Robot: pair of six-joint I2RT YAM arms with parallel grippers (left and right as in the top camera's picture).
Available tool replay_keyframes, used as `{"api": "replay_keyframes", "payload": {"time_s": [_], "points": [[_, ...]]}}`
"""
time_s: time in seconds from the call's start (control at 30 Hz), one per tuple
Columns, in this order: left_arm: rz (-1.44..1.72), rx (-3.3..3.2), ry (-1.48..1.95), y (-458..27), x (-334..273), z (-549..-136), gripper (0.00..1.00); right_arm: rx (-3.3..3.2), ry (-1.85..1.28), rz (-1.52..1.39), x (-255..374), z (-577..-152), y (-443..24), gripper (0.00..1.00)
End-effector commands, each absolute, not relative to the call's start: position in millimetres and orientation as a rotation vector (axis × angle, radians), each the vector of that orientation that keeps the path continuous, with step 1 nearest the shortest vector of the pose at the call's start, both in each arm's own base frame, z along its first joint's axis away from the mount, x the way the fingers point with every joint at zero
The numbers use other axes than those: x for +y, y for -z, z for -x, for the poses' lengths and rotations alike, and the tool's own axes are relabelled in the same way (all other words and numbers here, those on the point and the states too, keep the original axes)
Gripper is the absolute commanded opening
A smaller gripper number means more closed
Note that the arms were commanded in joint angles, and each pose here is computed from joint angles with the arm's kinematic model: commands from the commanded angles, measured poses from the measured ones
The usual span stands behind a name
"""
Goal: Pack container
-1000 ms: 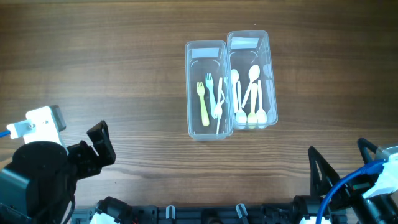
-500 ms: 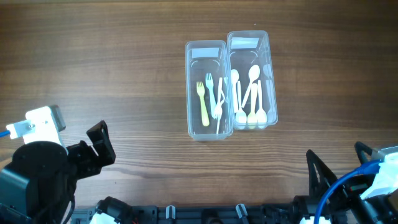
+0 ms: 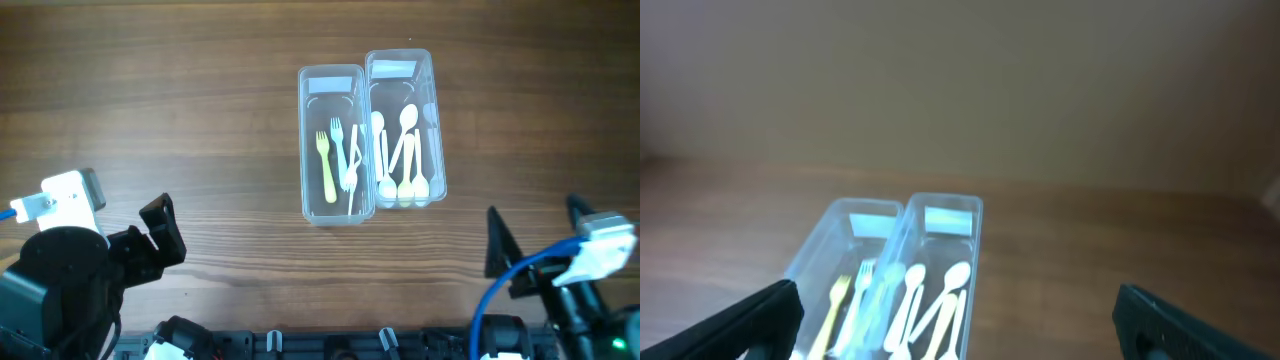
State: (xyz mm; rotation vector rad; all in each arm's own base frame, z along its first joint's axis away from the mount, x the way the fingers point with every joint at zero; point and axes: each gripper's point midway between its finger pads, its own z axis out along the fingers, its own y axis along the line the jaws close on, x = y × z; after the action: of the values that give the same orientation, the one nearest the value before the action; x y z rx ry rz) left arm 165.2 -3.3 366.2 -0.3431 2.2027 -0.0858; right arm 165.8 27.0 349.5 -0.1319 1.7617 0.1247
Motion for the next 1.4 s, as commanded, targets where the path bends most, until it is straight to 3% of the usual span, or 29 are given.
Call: {"api": "replay_keyframes", "payload": {"time_s": [0.0, 0.1, 0.53, 1.1, 1.37], "points": [[0.374, 2.191, 0.080, -366.8, -0.1, -165.4, 1.00, 1.822, -0.137, 0.153, 29.3, -174.0, -291.3, 1.00], [0.374, 2.191, 0.080, -366.8, -0.1, -165.4, 1.00, 1.859, -0.148, 0.143, 28.7, -183.0, -246.2, 1.00], [0.374, 2.191, 0.080, -366.8, -0.1, -165.4, 1.00, 1.861, -0.150, 0.131, 26.6, -202.3, -177.0, 1.00], [0.374, 2.191, 0.079, -366.8, -0.1, -165.4, 1.00, 2.011, -0.178, 0.104, 26.0, -207.9, -106.8, 1.00], [0.374, 2.191, 0.080, -366.8, -0.1, -165.4, 1.00, 2.009, -0.172, 0.102, 25.0, -208.2, -107.6, 1.00]]}}
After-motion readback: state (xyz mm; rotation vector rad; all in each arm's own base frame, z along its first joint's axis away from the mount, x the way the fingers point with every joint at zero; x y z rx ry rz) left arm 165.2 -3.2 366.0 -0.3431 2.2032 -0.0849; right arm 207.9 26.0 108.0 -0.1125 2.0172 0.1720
